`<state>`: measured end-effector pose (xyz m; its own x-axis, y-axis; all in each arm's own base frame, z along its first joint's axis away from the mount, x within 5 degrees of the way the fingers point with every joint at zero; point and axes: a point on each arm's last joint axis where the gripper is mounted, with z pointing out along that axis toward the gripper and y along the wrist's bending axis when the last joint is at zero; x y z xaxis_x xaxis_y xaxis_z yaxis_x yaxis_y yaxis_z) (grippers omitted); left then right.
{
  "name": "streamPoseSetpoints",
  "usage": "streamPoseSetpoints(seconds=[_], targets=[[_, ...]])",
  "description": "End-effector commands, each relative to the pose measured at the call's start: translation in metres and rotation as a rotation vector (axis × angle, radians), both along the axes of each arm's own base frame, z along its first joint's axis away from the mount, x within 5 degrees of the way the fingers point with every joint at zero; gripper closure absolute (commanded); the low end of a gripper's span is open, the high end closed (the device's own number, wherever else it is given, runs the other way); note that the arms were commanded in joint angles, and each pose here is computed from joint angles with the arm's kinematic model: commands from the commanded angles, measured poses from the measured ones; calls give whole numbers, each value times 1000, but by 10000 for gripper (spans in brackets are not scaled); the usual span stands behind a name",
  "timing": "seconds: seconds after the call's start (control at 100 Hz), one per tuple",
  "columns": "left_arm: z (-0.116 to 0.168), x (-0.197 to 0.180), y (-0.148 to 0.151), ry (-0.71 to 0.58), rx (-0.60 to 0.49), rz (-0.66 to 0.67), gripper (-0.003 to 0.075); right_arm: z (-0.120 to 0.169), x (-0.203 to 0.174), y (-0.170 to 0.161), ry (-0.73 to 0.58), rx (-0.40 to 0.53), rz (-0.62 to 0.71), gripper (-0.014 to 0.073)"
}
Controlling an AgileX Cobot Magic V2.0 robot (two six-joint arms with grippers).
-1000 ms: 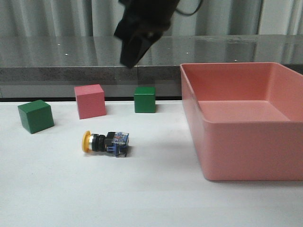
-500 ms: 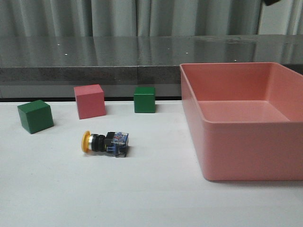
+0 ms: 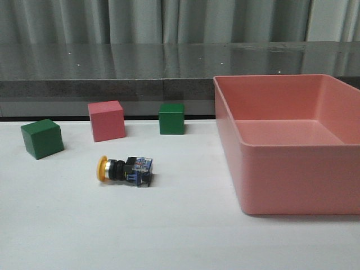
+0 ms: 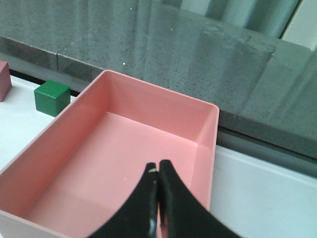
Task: Place and stand button with both arms
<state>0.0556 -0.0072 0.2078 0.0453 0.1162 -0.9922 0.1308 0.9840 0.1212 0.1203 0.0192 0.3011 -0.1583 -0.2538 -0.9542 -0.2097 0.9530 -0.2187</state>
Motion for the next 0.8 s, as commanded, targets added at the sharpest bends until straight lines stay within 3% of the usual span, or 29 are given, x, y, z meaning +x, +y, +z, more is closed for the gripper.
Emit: streamPoseSetpoints(seconds=[0.0,0.26,0.4,0.63,0.79], targets=[[-7,-1,-1,-60,-16,-8,739,14,-10,-3,-118,26,-18,657],[-4,-1,-1,-90,-25,-13,740,15,-19,-4,-150,30,-16,657],[16,-4,0,-146,-171,-23,740,15,-19,-4,-150,30,-16,657],[73,2,-2,98,-174,-12,740,15,-19,-4,-150,30,-16,657],[116,39,-7,217,-86,-5,740,15,-19,-4,-150,30,-16,657]])
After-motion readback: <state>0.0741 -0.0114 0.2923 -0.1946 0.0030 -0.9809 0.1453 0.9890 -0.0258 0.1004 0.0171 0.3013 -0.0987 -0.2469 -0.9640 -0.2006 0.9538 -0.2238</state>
